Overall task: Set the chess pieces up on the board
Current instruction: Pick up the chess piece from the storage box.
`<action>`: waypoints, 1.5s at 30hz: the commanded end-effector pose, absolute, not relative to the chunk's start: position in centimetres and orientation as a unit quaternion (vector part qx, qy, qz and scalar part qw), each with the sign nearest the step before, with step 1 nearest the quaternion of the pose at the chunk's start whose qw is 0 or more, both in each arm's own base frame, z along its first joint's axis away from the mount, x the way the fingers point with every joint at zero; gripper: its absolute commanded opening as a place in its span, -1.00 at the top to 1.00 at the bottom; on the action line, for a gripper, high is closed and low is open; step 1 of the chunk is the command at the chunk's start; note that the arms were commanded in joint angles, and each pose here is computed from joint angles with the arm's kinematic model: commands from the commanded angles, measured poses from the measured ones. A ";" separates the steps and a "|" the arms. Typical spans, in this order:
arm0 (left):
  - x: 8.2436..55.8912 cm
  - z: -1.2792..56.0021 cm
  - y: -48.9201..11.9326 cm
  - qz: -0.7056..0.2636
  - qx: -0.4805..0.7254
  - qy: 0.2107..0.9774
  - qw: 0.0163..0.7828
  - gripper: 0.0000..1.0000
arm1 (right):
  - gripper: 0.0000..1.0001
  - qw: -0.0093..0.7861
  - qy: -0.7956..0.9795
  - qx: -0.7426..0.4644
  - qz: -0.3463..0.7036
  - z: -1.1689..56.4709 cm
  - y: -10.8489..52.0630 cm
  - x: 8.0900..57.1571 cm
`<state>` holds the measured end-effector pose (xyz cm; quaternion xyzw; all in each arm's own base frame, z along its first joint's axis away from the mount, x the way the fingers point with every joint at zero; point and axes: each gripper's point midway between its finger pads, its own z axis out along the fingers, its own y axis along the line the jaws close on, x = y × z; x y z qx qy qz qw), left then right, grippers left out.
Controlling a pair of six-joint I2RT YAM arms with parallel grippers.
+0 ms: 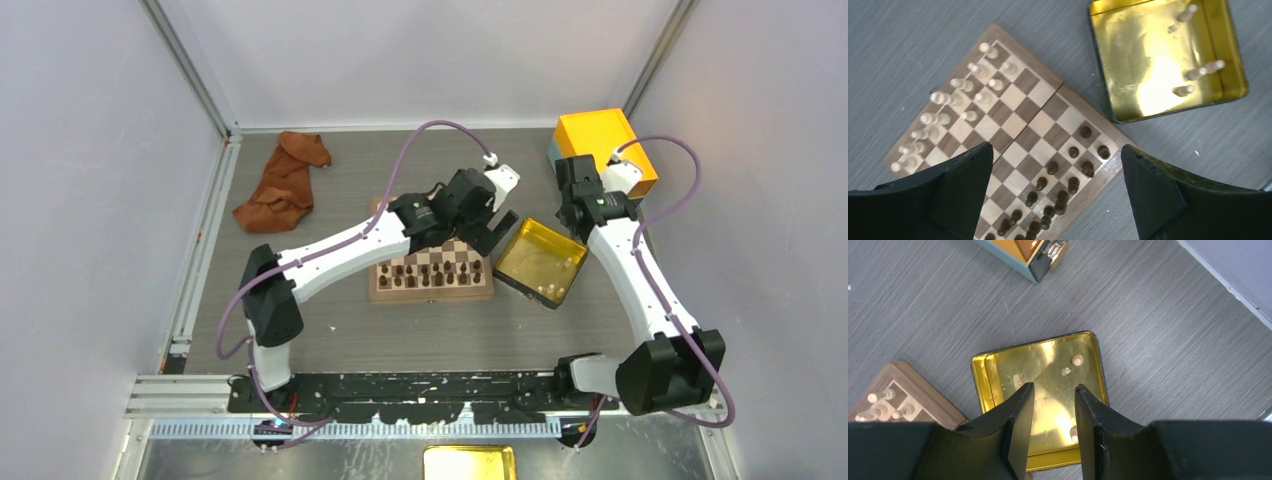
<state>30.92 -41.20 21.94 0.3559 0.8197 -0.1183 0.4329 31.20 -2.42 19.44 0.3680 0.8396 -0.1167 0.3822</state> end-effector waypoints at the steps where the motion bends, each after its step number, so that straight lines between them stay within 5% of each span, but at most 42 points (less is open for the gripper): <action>1: 29.8 24.5 -43.6 -0.177 0.378 0.796 0.439 -0.99 | 0.17 0.429 0.790 0.414 -0.143 21.6 -4.9 30.3; 14: 26.0 21.7 -49.2 -0.256 0.440 0.773 0.379 -0.71 | 0.16 0.440 0.734 0.498 -0.143 21.8 -8.1 26.4; 45: 24.5 12.8 -60.7 -0.284 0.516 0.722 0.363 -0.70 | 0.21 0.485 0.685 0.530 -0.124 20.3 -9.1 20.4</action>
